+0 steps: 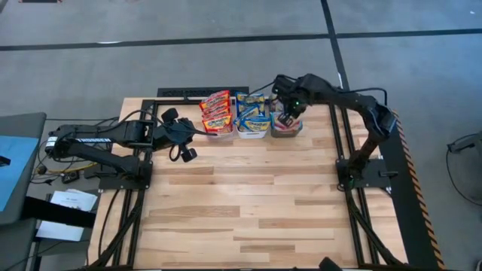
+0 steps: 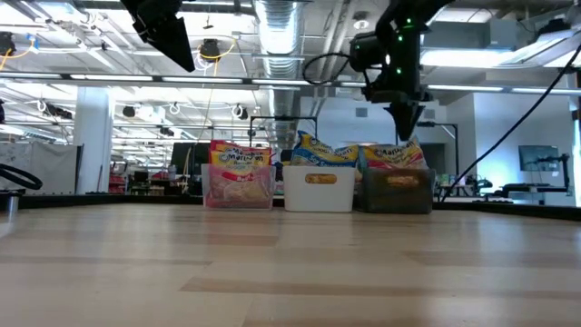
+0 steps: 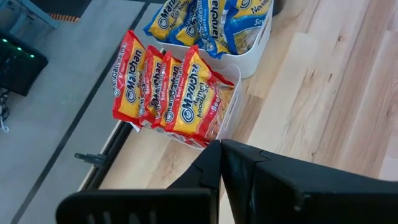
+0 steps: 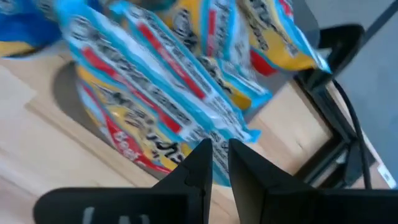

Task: Sort Maruchan noodles
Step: Put the light blue noodle pack into the black bin, then return to Home Position

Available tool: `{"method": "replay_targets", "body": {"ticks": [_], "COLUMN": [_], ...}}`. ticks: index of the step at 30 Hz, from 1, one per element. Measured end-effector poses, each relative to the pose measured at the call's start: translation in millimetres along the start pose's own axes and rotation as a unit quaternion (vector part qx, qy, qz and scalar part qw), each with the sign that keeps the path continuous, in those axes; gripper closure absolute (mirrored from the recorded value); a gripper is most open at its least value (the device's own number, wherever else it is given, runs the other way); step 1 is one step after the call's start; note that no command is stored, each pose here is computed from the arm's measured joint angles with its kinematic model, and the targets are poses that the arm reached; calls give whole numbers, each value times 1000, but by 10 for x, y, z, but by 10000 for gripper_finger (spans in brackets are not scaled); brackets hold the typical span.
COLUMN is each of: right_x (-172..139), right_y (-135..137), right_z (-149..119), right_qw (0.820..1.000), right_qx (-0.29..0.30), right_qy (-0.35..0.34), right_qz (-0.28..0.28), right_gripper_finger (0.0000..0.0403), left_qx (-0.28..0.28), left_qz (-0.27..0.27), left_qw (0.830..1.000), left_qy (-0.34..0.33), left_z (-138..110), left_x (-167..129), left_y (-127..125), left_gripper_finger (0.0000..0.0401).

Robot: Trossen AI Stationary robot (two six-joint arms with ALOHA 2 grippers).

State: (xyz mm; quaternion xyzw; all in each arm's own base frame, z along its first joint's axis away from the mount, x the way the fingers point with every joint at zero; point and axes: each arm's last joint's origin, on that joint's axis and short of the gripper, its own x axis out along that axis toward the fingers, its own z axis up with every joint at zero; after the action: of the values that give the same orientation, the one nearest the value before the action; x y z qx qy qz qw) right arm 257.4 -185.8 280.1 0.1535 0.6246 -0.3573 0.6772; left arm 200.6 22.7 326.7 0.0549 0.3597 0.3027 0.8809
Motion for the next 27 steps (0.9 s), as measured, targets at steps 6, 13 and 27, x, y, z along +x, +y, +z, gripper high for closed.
{"method": "replay_targets", "body": {"ticks": [6,13,27], "right_x": [187,203,-312], "right_y": [-36,2,-122], "right_z": [-99,-113,-194], "right_qw": [999,999,997], "right_qx": [18,11,20], "right_qy": [40,33,-70], "right_qz": [9,5,8], "right_gripper_finger": [328,328,328], "left_qx": [-1,1,-50], "left_qz": [0,0,-30], "left_qw": [1000,1000,997], "left_qy": [0,0,-51], "left_z": [0,0,-47], "left_x": [0,0,-303], "left_y": [0,1,196], "left_gripper_finger": [401,401,401]}}
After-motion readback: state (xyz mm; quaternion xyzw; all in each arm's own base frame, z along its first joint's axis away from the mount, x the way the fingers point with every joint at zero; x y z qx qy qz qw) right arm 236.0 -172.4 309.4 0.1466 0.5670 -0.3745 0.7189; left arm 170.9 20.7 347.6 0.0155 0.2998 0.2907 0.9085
